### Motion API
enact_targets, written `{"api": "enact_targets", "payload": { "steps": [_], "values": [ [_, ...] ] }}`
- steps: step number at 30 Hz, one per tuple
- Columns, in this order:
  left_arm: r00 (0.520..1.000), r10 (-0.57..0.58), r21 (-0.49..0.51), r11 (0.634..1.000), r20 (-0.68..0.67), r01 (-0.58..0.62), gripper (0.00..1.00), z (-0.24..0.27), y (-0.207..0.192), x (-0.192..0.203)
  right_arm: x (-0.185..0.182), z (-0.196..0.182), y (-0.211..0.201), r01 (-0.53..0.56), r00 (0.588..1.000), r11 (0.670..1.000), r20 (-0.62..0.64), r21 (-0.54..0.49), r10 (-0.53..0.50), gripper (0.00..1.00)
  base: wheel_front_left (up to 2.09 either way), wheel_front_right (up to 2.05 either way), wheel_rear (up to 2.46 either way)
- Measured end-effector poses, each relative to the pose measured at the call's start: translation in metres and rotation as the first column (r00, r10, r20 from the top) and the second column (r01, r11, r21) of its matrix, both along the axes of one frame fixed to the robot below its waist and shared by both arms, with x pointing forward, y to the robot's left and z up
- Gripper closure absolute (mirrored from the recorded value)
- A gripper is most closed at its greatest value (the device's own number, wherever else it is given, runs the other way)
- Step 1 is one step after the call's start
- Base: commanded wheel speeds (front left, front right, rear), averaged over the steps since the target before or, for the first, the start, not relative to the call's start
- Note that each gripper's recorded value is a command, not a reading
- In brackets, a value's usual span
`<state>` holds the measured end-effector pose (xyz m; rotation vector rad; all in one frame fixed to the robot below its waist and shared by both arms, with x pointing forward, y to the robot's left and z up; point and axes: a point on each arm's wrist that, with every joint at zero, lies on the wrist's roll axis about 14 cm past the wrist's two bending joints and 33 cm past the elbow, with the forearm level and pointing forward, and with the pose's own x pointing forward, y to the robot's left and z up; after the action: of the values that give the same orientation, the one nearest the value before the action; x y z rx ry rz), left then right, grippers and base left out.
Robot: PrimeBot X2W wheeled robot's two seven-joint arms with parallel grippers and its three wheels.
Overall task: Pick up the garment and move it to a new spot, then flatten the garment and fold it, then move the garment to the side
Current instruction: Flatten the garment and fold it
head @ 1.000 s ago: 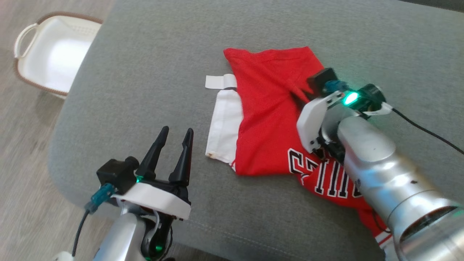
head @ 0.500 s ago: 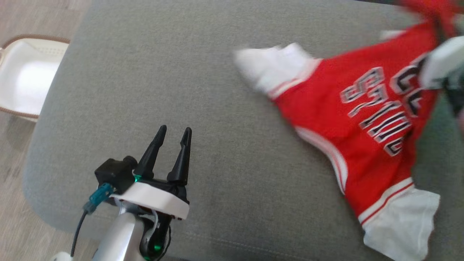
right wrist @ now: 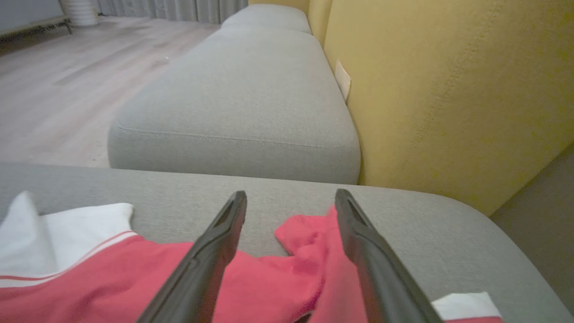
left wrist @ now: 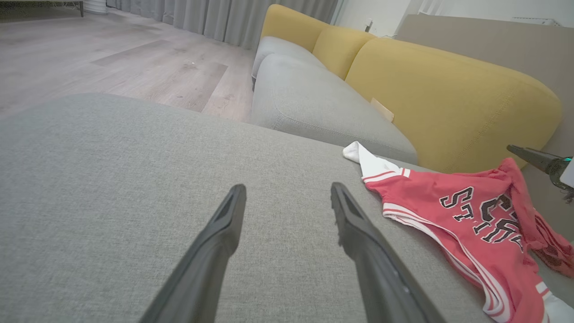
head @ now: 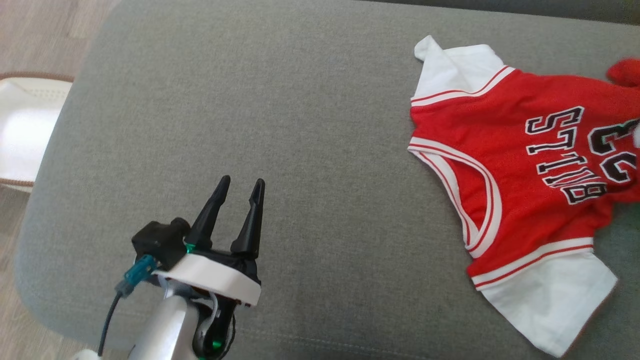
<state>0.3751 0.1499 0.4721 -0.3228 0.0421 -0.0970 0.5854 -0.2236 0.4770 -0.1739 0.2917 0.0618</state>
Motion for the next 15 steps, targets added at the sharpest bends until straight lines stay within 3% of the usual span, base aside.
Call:
{"api": "enact_targets", "payload": {
  "steps": [9,15],
  "values": [
    [0.999,-0.028,0.005,1.000,0.039,0.028,0.00,0.012,-0.009,-0.001,-0.014,0.031,0.045,-0.078,0.989,0.995,0.133,0.064,0.069,0.00,0.00,0.00,0.00],
    [0.997,-0.052,-0.004,0.999,0.055,0.052,0.00,0.017,-0.019,-0.004,-0.048,0.046,0.082,-0.152,0.962,0.977,0.249,0.151,0.111,0.00,0.00,0.00,0.00]
  ]
}}
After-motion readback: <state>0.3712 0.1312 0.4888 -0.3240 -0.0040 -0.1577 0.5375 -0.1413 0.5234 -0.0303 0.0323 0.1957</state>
